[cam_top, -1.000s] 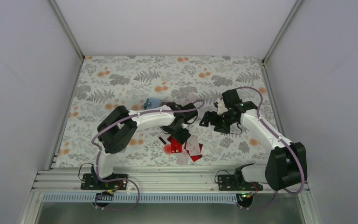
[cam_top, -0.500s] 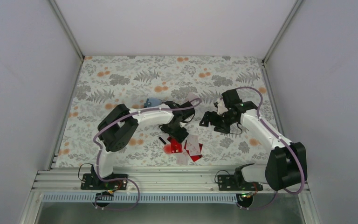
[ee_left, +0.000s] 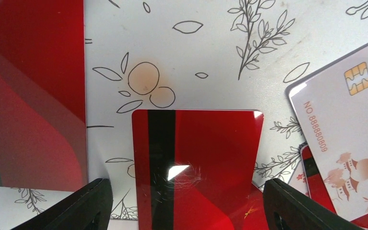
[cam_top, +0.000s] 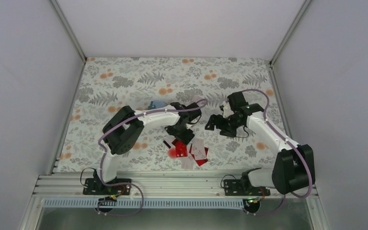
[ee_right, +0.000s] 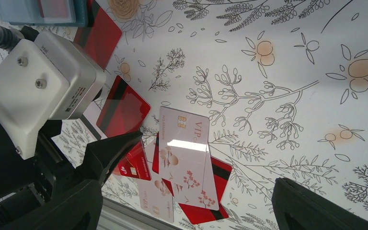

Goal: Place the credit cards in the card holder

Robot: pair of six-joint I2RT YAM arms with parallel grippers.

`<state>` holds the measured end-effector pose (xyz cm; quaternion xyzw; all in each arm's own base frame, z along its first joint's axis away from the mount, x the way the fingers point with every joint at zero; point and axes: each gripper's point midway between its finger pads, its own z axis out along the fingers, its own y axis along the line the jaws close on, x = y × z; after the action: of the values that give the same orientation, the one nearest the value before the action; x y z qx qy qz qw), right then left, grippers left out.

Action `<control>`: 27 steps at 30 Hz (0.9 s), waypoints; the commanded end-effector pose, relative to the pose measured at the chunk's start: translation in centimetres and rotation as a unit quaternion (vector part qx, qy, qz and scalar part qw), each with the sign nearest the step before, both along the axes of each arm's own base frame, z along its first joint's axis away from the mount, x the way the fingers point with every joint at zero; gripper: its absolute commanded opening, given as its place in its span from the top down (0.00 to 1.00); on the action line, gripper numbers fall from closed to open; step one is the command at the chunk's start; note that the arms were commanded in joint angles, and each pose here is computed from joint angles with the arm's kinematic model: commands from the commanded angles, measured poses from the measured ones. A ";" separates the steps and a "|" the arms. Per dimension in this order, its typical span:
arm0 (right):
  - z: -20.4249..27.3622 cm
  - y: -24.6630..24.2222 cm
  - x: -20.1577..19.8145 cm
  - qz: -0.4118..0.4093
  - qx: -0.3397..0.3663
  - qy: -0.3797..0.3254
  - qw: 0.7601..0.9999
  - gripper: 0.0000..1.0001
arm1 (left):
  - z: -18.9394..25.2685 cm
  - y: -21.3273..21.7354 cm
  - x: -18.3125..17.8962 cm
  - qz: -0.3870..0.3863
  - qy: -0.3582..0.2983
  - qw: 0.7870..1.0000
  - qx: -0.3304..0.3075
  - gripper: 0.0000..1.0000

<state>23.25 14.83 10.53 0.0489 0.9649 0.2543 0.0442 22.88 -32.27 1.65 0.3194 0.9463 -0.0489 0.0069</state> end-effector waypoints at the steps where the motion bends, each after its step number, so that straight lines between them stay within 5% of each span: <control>1: 0.8 0.4 1.1 0.009 0.003 -0.020 1.000 0.10 | -2.3 0.6 -0.9 -0.005 0.018 0.999 0.028 0.21; 27: 0.8 0.3 0.9 0.013 0.002 -0.020 1.000 0.10 | -5.0 1.2 -2.1 -0.011 0.008 0.997 0.076 0.31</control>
<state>23.24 14.83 10.25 0.0414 0.9659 0.2520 0.0413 22.51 -32.68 1.16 0.3325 0.9428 -0.0130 0.0215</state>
